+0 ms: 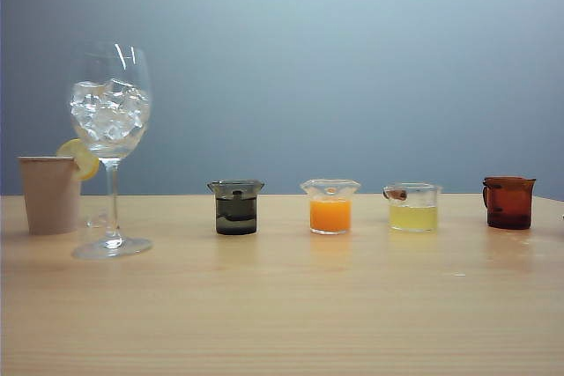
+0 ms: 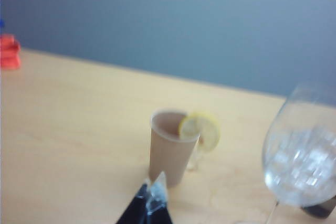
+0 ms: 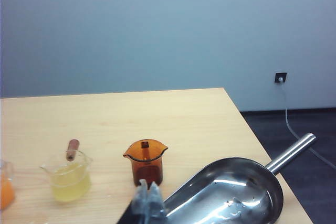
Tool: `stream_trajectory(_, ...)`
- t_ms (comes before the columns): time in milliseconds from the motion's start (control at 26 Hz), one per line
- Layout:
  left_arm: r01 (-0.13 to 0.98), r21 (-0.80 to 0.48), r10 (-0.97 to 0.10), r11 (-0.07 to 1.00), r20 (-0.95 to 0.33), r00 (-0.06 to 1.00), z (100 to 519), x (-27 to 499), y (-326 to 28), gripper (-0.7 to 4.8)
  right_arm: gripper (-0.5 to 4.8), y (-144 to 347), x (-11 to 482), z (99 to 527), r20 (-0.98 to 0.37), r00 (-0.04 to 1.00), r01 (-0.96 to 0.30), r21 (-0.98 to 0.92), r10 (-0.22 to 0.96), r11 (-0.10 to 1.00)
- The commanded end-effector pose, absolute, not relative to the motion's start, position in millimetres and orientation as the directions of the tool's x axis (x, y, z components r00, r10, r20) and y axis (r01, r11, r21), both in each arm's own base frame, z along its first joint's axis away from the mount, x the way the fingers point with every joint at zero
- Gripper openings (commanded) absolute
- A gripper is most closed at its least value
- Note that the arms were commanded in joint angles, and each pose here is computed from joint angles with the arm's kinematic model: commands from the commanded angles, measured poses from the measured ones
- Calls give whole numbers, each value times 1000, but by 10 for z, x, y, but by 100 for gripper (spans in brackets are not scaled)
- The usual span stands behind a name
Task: Pick up the first measuring cup from the left, pour the coconut rum inside into the goblet, and finally put the measuring cup back in its original place.
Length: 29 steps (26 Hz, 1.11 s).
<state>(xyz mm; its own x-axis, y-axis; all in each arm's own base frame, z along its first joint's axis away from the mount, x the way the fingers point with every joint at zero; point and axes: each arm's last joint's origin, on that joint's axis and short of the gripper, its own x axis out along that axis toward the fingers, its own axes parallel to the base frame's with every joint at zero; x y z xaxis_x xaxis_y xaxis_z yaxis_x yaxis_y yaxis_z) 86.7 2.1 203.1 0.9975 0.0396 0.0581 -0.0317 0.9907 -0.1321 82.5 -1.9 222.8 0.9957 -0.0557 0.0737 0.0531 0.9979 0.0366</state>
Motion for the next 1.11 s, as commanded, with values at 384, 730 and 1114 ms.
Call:
stream_trajectory(384,71,-100,-66,992,59,996,3066,808,-11,-5,-5,44,1009,3260,94,992,-98,180,83,979)
stream_trajectory(730,232,-90,-229,969,43,973,3528,1018,-56,-5,-5,500,1329,3241,46,975,-222,186,218,957)
stream_trajectory(1114,302,-53,-307,952,-157,939,3409,1023,-125,-5,-5,1809,1728,2715,-22,892,-445,129,451,886)
